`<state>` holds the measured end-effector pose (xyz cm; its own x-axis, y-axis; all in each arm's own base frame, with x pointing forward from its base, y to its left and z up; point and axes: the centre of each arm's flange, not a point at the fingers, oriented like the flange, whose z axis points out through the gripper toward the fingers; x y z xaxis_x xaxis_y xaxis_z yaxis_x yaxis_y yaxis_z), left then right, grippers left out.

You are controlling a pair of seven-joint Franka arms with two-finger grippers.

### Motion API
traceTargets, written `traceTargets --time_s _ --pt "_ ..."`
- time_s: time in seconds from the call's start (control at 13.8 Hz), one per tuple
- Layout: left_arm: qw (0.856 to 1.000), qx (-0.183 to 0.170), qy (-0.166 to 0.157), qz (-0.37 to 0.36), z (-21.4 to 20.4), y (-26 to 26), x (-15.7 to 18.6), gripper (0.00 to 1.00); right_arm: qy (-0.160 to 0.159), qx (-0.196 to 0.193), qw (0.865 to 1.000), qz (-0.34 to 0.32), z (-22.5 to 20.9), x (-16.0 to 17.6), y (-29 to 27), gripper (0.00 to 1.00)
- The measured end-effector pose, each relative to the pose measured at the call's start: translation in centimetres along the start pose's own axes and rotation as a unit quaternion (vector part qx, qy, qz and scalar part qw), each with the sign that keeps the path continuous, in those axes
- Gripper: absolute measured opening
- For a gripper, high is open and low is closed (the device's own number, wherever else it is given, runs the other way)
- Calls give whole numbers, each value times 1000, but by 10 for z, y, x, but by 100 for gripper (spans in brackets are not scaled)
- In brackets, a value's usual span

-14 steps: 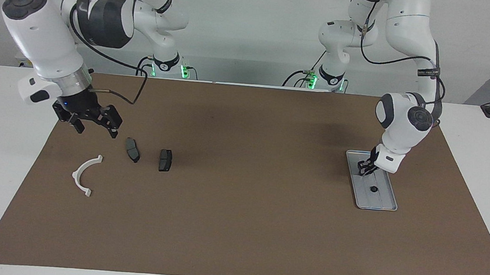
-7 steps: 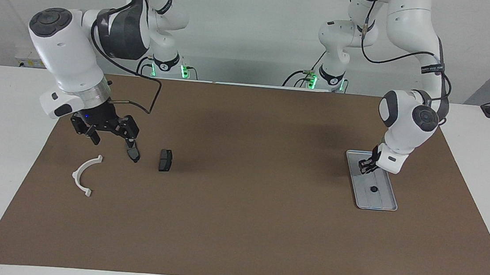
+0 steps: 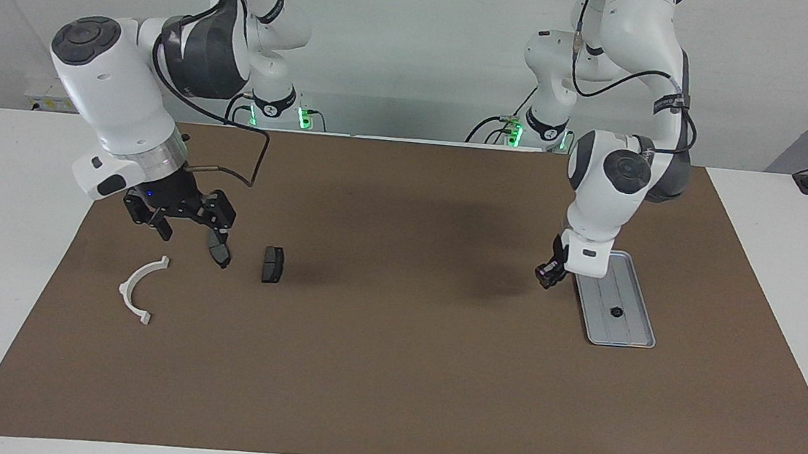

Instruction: Place bearing gear from tray to pile

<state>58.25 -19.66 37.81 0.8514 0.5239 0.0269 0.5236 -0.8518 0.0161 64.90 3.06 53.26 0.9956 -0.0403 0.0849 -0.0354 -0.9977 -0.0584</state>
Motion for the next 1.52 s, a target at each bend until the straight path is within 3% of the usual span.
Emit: traceTargets --time_s 0.29,0.51,0.73,1.02,1.09,1.38,1.52 --pt "1000 -25 9 -15 10 69 -80 35 -4 1 1000 -20 5 -2 -25 100" --pt "1000 -14 -1 -2 47 99 -120 35 -2 0 1000 -26 11 1 -29 100" --pt "1000 -6 -4 3 72 107 -121 35 -2 -2 999 -32 12 2 -21 100" --pt "1000 -13 1 3 72 109 -119 36 -3 -4 1000 -29 12 2 -17 100" --pt "1000 -14 2 3 71 109 -118 42 -3 -4 1000 -27 12 2 -14 100" --pt "1000 -15 3 1 71 109 -116 88 -4 -7 1000 -23 14 3 -11 100" --pt "1000 -7 3 -4 72 104 -110 90 -6 -7 1000 -27 16 3 -15 100"
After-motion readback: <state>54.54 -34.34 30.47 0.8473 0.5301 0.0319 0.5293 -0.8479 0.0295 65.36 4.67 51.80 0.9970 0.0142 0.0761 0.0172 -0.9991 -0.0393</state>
